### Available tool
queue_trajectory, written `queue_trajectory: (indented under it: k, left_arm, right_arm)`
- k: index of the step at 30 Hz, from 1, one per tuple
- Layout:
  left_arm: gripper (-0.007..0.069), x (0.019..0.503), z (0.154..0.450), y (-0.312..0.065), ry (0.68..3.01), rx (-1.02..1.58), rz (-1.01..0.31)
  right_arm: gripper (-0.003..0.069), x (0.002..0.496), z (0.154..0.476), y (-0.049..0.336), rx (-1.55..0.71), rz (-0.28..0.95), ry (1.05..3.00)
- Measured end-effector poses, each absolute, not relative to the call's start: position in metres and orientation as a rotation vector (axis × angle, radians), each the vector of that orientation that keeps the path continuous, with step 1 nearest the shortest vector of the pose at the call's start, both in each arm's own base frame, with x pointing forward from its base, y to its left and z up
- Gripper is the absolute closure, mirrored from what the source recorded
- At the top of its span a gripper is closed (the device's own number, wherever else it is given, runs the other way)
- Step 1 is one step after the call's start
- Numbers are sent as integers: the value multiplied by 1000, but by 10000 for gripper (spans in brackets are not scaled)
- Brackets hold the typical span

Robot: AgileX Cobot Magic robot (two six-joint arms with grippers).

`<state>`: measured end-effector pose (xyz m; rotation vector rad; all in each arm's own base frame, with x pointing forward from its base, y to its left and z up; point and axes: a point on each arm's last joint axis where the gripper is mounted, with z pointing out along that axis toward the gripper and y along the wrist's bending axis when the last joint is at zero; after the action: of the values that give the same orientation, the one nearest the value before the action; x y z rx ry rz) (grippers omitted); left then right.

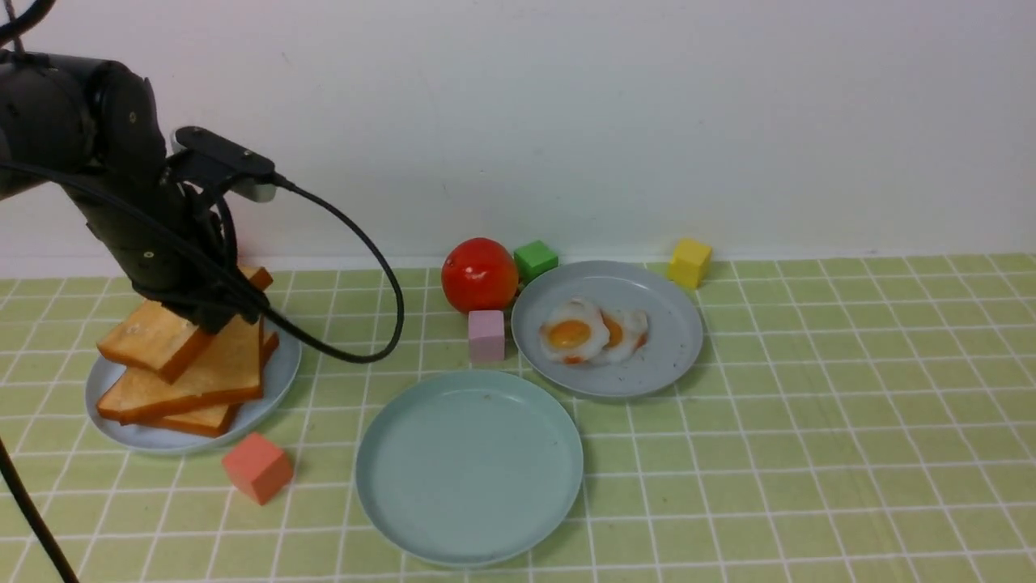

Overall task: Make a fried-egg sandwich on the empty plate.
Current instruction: Use the left arm to put a slice of bread into the empty plate in the middle

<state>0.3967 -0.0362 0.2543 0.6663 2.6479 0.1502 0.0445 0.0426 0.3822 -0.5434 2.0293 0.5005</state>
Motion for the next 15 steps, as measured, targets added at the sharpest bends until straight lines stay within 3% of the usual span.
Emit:
queue_trajectory:
  k: [7, 11, 15]
  left_arm:
    - [586, 366, 268, -136, 2568, 882, 45]
    - [586, 342, 253, -198, 2570, 1006, -12]
    - [586, 328, 229, -234, 2564, 1139, 35]
  right_arm:
    - [627, 45, 382, 42, -545, 483, 2030]
    - [623, 45, 382, 41, -545, 479, 2030]
    - [620, 46, 382, 41, -546, 464, 2031]
